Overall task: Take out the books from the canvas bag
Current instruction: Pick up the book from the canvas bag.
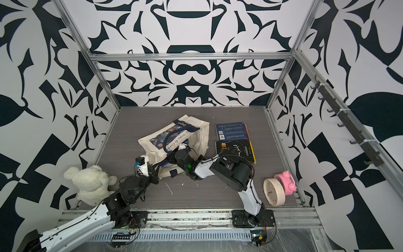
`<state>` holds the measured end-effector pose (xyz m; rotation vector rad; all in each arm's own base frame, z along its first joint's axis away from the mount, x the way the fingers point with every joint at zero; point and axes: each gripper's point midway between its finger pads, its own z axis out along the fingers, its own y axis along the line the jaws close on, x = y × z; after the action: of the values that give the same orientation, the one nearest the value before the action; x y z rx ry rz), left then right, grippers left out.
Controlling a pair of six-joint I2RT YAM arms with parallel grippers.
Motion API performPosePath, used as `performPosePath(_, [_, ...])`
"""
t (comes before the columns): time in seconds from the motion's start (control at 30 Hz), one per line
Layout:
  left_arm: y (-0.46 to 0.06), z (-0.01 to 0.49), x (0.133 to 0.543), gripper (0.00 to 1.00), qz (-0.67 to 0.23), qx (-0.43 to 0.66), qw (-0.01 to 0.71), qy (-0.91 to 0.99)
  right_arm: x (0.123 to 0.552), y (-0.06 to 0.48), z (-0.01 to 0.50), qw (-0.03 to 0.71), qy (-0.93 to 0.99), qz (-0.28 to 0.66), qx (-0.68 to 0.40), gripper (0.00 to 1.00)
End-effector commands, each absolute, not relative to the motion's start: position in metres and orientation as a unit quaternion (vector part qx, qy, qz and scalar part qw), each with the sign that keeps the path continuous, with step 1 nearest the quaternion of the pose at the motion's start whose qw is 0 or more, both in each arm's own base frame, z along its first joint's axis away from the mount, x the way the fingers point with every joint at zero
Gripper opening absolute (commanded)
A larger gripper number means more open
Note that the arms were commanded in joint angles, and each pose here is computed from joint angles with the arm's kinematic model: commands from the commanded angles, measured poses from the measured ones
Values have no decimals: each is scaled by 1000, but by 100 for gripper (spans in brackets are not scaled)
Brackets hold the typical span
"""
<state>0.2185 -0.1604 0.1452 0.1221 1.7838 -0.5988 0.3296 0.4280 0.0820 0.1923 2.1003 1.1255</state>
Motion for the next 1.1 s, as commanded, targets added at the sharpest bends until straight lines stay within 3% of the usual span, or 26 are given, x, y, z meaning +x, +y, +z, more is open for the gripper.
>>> performPosePath(0.0, [-174,170,213,0,-307,66,603,734,338,428,130,375,784,483,110,36])
performPosePath(0.33, [-176,170,213,0,-310,70,601,734,335,417,101,311,813,457,182,42])
performPosePath(0.47, [-176,171,213,0,-310,71,602,733,343,409,92,326,823,420,198,44])
performPosePath(0.83, [-181,169,212,0,-315,81,597,733,357,435,146,425,756,483,115,45])
performPosePath(1.07, [-185,168,211,0,-318,87,592,735,364,454,158,407,730,539,106,44])
